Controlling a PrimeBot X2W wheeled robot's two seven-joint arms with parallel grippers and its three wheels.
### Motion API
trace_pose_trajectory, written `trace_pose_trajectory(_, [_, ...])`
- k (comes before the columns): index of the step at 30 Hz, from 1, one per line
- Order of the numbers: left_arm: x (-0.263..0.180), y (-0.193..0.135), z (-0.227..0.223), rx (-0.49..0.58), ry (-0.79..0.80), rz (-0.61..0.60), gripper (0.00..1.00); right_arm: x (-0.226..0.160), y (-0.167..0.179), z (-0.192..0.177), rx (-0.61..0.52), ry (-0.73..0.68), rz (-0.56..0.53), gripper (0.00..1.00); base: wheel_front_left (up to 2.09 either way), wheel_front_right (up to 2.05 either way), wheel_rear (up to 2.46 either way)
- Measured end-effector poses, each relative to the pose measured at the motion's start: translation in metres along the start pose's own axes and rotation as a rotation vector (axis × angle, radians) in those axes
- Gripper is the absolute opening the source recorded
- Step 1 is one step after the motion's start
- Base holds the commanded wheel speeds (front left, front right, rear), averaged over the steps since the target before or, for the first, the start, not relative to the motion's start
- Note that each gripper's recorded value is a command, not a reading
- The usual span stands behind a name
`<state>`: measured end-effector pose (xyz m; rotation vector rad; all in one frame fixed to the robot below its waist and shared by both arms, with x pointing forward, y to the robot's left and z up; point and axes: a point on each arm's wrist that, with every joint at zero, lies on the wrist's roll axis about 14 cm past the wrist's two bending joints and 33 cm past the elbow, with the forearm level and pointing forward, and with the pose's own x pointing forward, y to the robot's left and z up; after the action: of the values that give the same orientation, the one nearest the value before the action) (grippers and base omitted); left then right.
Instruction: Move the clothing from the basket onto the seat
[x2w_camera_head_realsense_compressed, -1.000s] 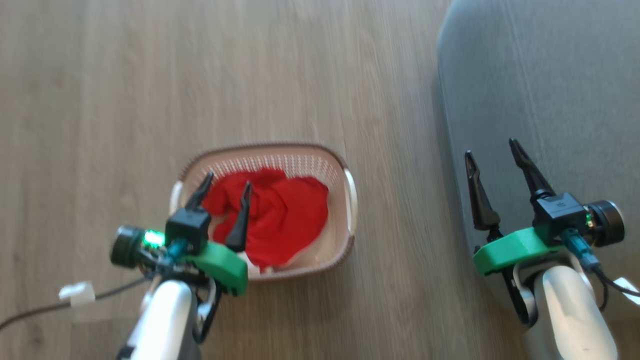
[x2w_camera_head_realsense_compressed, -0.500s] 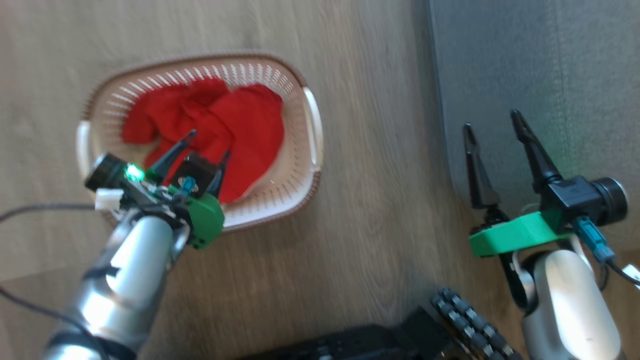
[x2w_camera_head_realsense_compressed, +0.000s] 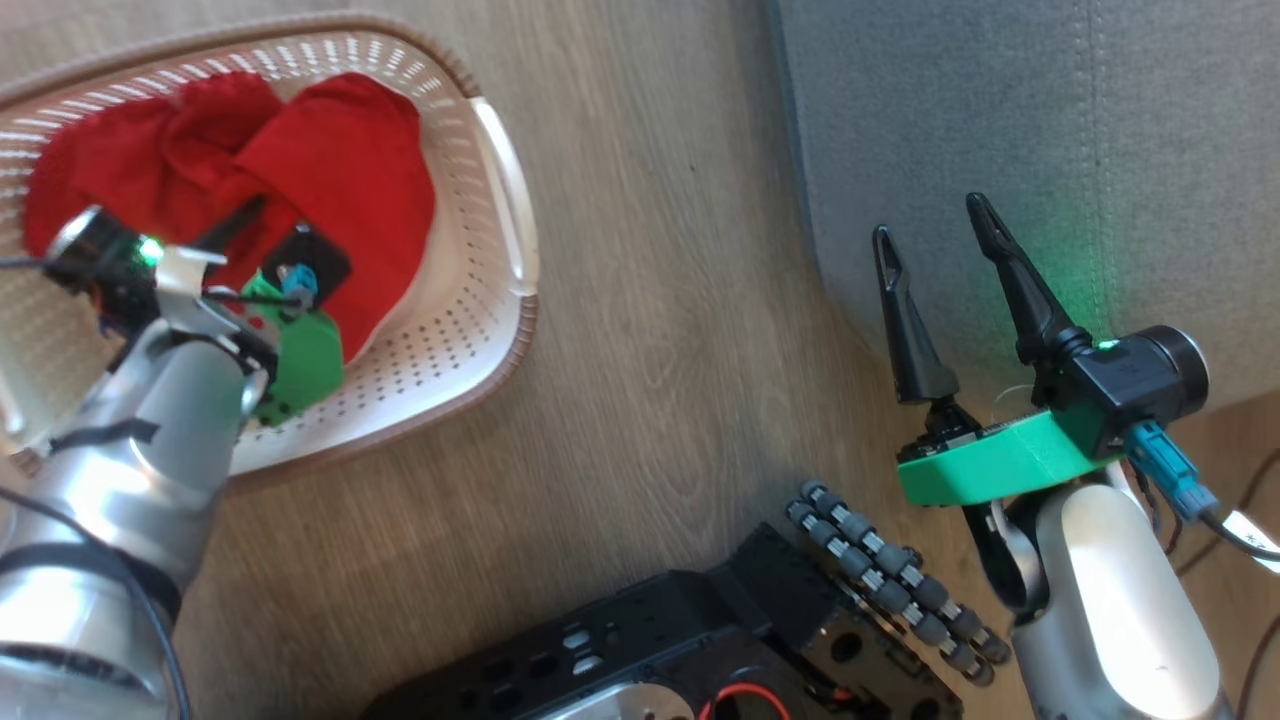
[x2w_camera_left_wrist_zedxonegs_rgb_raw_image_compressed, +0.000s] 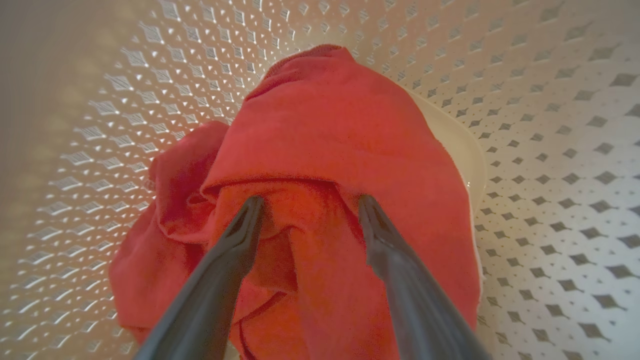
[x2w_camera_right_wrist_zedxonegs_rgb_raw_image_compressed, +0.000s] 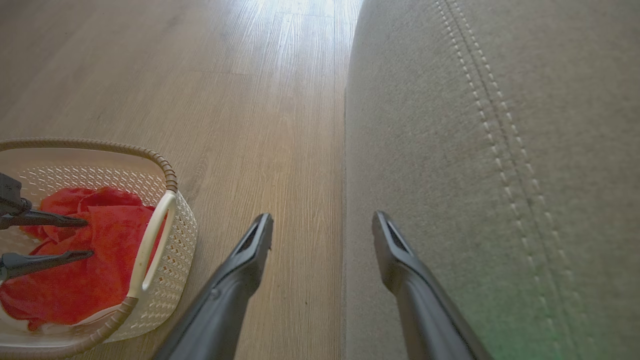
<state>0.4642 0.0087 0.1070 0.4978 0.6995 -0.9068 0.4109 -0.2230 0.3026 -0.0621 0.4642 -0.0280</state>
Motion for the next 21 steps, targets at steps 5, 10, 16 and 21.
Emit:
trace_pose_trajectory(5, [0.015,0.019,-0.008,0.025,0.04,0.073,1.0,0.0,0.002,-0.008,0.009,0.023,0.002,1.0,0.0,0.0,0.0])
trace_pose_trajectory(10, [0.02,0.028,-0.014,0.036,0.076,0.101,1.0,0.001,0.003,-0.01,0.008,0.027,0.005,1.0,0.0,0.0,0.0])
trace_pose_trajectory(16, [0.021,0.02,-0.034,0.027,0.183,0.045,1.0,0.002,0.006,-0.015,0.01,0.041,0.014,1.0,0.0,0.0,0.0])
trace_pose_trajectory(21, [0.02,0.009,-0.048,-0.012,0.269,-0.037,1.0,0.004,0.009,-0.019,0.013,0.05,0.023,1.0,0.0,0.0,0.0])
